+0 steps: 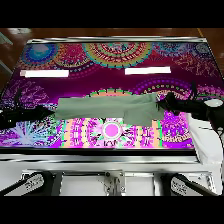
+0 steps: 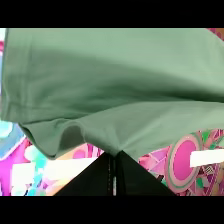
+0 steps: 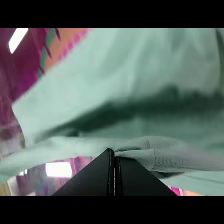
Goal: Fold the shirts.
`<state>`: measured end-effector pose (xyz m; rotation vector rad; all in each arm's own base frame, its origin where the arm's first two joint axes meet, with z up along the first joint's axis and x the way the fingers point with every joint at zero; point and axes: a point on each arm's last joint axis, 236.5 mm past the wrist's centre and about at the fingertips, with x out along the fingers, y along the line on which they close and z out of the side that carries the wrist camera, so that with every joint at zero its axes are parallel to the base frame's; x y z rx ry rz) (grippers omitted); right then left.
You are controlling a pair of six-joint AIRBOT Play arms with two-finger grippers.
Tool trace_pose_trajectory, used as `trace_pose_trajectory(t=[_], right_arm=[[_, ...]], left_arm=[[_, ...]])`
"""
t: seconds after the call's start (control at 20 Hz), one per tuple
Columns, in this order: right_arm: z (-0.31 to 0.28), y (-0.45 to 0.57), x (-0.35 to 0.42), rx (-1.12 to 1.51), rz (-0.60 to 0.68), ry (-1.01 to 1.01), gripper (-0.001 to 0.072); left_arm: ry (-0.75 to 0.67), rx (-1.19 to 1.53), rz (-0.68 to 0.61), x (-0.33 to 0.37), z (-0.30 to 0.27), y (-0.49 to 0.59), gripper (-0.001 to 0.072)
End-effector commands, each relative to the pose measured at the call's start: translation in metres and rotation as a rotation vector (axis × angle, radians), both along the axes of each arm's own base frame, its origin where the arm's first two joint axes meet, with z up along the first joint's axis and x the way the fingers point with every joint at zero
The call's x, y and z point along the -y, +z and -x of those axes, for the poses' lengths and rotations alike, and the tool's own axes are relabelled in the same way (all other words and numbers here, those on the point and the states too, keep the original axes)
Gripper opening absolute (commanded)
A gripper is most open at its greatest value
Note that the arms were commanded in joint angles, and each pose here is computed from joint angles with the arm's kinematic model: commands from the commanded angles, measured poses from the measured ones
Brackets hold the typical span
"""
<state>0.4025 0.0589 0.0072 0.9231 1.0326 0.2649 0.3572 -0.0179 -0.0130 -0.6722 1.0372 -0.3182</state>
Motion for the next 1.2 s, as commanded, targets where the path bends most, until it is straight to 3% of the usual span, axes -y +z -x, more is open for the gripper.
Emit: trace_pose_trajectory(t=[0.0,0.25,0.4,0.45,0.5,0.55,0.6,0.85,0.9,1.0,1.05,1.15], right_arm=[[-0.051,0.010,0.005,0.073,0.034,-0.052,0.0051],[-0.112,-0.015,-0.002,0.088,0.067,-0.101,0.0052],[-0.106,-0.053,-0.006,-0.010,0.051,-0.084,0.0053],[-0.102,-0.064,-0.009,-0.038,0.049,-0.063,0.0083],[-0.098,-0.071,-0.011,-0.059,0.043,-0.051,0.0257],[-0.097,-0.074,-0.013,-0.062,0.043,-0.039,0.0515],[-0.097,-0.072,-0.012,-0.039,0.060,-0.018,0.0631],[-0.066,-0.065,0.051,-0.062,0.282,0.058,0.0630],[-0.051,-0.074,0.066,-0.142,0.321,0.053,0.0630],[-0.026,-0.091,0.071,-0.249,0.333,0.102,0.0632],[-0.022,-0.097,0.064,-0.272,0.308,0.116,0.0685],[-0.024,-0.107,0.046,-0.283,0.249,0.134,0.0685]], left_arm=[[0.023,0.041,-0.022,0.002,-0.046,0.007,0.0044],[0.046,0.020,0.003,0.001,-0.098,-0.001,0.0044],[0.064,-0.074,0.051,0.003,-0.100,-0.030,0.0047],[0.051,-0.101,0.065,0.006,-0.096,-0.038,0.0070],[0.039,-0.125,0.078,0.009,-0.092,-0.044,0.0218],[0.032,-0.137,0.085,0.010,-0.090,-0.047,0.0414],[0.028,-0.140,0.090,0.011,-0.088,-0.046,0.0554],[-0.012,-0.144,0.141,-0.001,-0.083,-0.022,0.0561],[-0.017,-0.160,0.161,0.000,-0.080,-0.016,0.0516],[-0.042,-0.173,0.181,0.005,-0.074,-0.008,0.0516],[-0.054,-0.172,0.182,0.008,-0.072,-0.005,0.0516],[-0.078,-0.166,0.182,0.015,-0.069,0.002,0.0516]])
